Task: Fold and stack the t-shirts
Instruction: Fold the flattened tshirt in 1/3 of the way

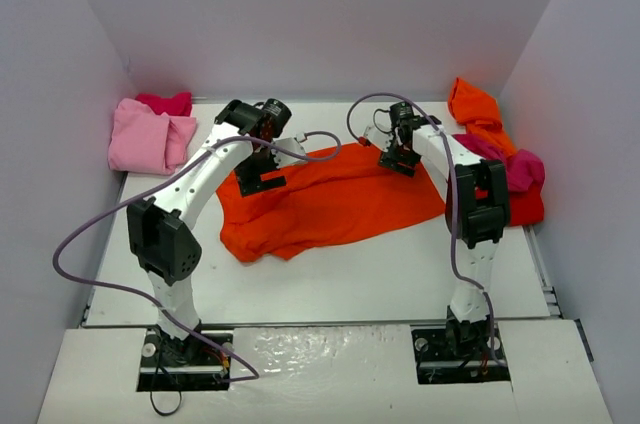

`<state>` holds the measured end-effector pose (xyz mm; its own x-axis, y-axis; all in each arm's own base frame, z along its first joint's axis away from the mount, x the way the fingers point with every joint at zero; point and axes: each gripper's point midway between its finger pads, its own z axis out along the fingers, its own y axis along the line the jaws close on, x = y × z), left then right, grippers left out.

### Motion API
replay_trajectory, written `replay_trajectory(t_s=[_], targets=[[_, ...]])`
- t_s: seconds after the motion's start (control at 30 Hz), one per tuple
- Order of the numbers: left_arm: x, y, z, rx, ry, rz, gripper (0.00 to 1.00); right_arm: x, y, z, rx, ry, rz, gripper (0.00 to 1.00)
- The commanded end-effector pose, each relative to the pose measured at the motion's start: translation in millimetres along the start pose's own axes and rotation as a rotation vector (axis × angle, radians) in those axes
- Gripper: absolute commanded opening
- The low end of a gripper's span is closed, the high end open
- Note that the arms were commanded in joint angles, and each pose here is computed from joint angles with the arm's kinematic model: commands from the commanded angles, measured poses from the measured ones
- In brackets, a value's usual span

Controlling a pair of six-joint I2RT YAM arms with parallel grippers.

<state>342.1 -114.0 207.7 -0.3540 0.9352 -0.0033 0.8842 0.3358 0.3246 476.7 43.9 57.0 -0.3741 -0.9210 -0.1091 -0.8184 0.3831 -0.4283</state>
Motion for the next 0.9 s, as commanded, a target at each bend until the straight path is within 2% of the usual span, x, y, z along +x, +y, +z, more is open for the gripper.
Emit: replay_trajectory(t_s=[0.0, 0.1, 0.17, 0.2, 0.23, 0.27, 0.3, 0.37, 0.4, 0.43, 0.5, 0.73, 0.87], targets=[[29.9, -17.3, -30.8, 0.032, 0.017, -0.034, 0.88, 0.9, -7.8, -27.4, 0.028, -0.014, 0.017, 0.65], [28.4, -11.3, -38.0, 0.009, -0.013, -0.049, 0.88, -4.2, -16.8, -39.8, 0.052, -0.054, 0.031, 0.63], [26.7, 8.4, -45.4, -0.054, -0.06, -0.091, 0.89, -17.1, -40.3, -55.4, 0.11, -0.134, 0.083, 0.55], [23.6, 20.3, -46.0, -0.083, -0.084, -0.113, 0.88, -20.9, -52.4, -61.3, 0.141, -0.16, 0.116, 0.4], [21.5, 30.7, -45.9, -0.095, -0.102, -0.131, 0.87, -24.5, -65.7, -67.1, 0.17, -0.185, 0.149, 0.16], [21.7, 37.1, -45.0, -0.098, -0.114, -0.147, 0.87, -26.3, -71.4, -67.2, 0.181, -0.196, 0.172, 0.04], [20.8, 46.2, -41.5, -0.101, -0.13, -0.172, 0.76, -30.5, -75.9, -63.5, 0.185, -0.203, 0.196, 0.02], [15.7, 65.2, -29.3, -0.12, -0.146, -0.212, 0.25, -40.1, -85.1, -60.7, 0.197, -0.219, 0.222, 0.0], [12.3, 73.0, -22.5, -0.127, -0.16, -0.236, 0.12, -44.7, -88.3, -57.3, 0.199, -0.223, 0.243, 0.0], [9.7, 80.6, -17.0, -0.135, -0.177, -0.261, 0.05, -48.9, -92.6, -56.7, 0.206, -0.228, 0.259, 0.0], [1.2, 84.2, 1.6, -0.105, -0.189, -0.293, 0.0, -50.6, -95.6, -49.5, 0.206, -0.225, 0.29, 0.0], [-32.6, 67.4, 73.6, 0.093, -0.198, -0.345, 0.0, -75.1, -79.3, -22.4, 0.087, -0.309, 0.38, 0.0], [-38.9, 67.6, 102.9, 0.143, -0.187, -0.37, 0.0, -81.3, -68.5, -4.1, 0.034, -0.315, 0.397, 0.0]])
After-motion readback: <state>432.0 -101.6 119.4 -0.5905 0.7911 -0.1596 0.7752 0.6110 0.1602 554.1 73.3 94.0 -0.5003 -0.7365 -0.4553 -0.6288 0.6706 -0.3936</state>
